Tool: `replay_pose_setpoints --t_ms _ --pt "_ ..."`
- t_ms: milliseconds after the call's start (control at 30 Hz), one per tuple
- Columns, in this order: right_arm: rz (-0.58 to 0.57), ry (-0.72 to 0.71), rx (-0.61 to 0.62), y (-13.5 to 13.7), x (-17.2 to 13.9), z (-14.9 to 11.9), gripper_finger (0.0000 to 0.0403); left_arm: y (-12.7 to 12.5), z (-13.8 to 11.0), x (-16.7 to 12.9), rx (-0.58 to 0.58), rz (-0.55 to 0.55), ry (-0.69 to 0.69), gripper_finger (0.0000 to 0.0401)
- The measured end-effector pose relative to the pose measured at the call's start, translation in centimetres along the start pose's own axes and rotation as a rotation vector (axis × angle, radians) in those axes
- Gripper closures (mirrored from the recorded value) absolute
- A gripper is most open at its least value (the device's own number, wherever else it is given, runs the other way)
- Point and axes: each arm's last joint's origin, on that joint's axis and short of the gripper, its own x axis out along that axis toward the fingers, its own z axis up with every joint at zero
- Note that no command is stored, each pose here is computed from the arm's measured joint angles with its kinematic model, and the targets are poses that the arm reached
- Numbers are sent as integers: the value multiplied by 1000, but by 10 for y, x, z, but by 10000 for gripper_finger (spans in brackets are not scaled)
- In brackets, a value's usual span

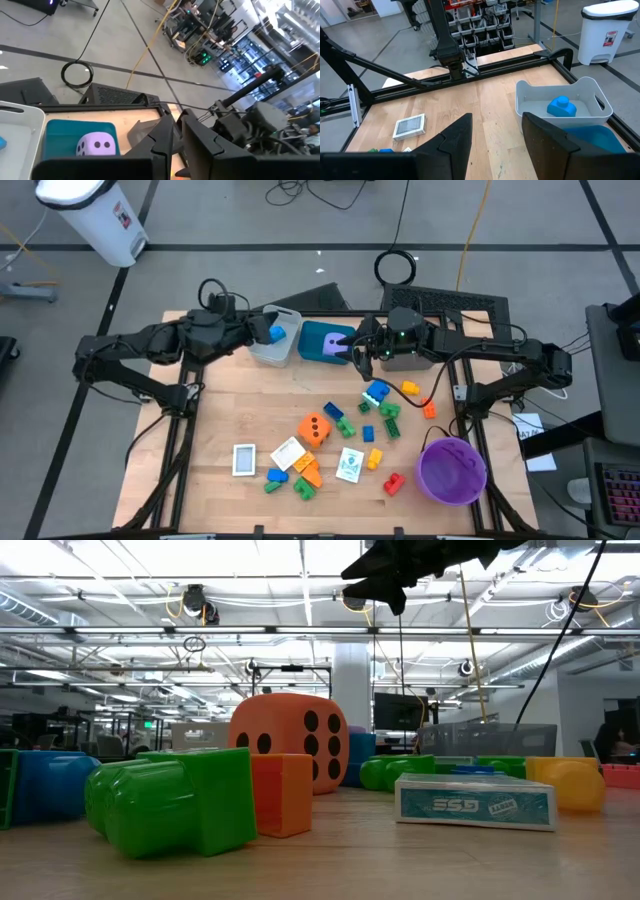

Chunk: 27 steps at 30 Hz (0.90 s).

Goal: Pick & Place Toys
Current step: Put the yellow game piece into the gray bin

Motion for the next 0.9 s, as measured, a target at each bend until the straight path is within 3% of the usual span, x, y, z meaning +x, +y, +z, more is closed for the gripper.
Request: replay_pose_setpoints --t_ms 267,600,700,900 --pt "0 0 0 0 0 0 236 0 -5 5 28 17 12 354" --pt "0 0 0 0 0 0 236 8 -20 18 114 113 78 354" --pt "0 0 0 0 0 0 236 18 -30 26 165 122 144 354" --pt "0 0 0 0 0 0 236 48 -56 58 250 10 262 354"
